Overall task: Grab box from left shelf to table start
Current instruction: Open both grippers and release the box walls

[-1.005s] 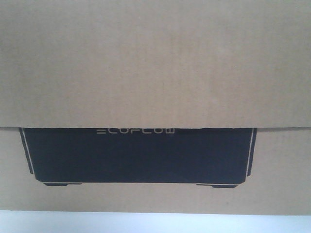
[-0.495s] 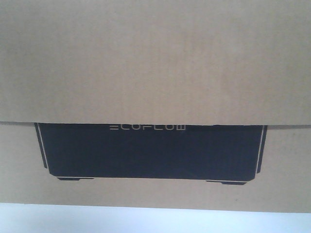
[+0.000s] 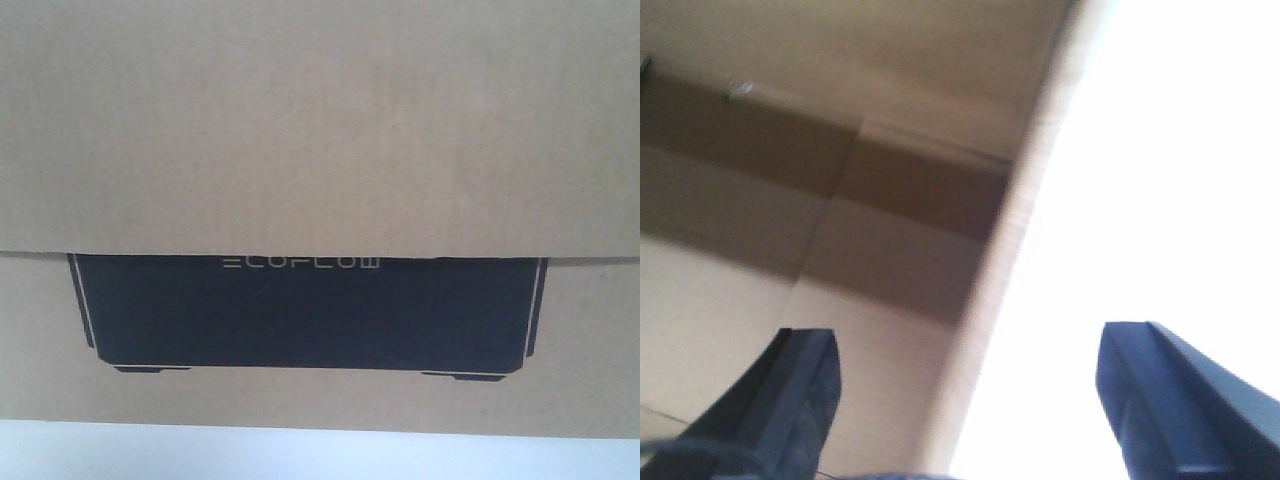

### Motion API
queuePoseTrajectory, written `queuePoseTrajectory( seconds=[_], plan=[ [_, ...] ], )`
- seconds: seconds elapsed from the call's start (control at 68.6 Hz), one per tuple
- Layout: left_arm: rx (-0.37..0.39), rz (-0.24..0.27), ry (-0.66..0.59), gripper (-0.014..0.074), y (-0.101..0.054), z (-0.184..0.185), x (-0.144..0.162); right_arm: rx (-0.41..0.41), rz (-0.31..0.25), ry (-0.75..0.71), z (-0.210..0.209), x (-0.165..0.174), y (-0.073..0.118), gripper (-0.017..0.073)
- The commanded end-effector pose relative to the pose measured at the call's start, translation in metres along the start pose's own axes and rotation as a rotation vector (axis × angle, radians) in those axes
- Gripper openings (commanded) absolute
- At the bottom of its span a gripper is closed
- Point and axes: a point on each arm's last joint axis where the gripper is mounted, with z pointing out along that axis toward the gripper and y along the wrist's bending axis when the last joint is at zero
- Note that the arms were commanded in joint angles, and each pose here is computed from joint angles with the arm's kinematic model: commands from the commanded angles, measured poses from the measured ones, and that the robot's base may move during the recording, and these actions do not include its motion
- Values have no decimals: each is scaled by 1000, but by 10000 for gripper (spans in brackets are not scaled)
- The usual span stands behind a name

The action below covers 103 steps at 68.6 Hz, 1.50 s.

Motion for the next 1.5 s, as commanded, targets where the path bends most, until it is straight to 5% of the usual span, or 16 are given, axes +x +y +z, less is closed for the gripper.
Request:
queuePoseTrajectory(
  seconds=[0.0, 0.204, 0.364, 0.539, 0.962, 1.151, 1.486],
  plan=[
    [32, 17, -196, 439, -9, -46, -9, 35, 1, -135, -40, -4, 0, 596],
    [18, 157, -336, 274, -12, -93, 13, 40, -10, -199, -74, 20, 8, 310],
    [0, 162, -388, 78, -7, -101, 52, 52, -10, -262, -83, 56, 12, 42],
    [-29, 164, -446, -103, 4, -85, 106, 82, -4, -419, -79, 106, 15, 58],
    [-53, 169, -737, -99, 17, -76, 193, 139, -13, -789, -62, 221, 21, 58],
    [-80, 202, -852, -99, 20, -78, 209, 143, -21, -861, -68, 233, 23, 58],
    [-79, 200, -834, -99, 21, -74, 211, 140, -21, -845, -67, 234, 23, 58]
  ],
)
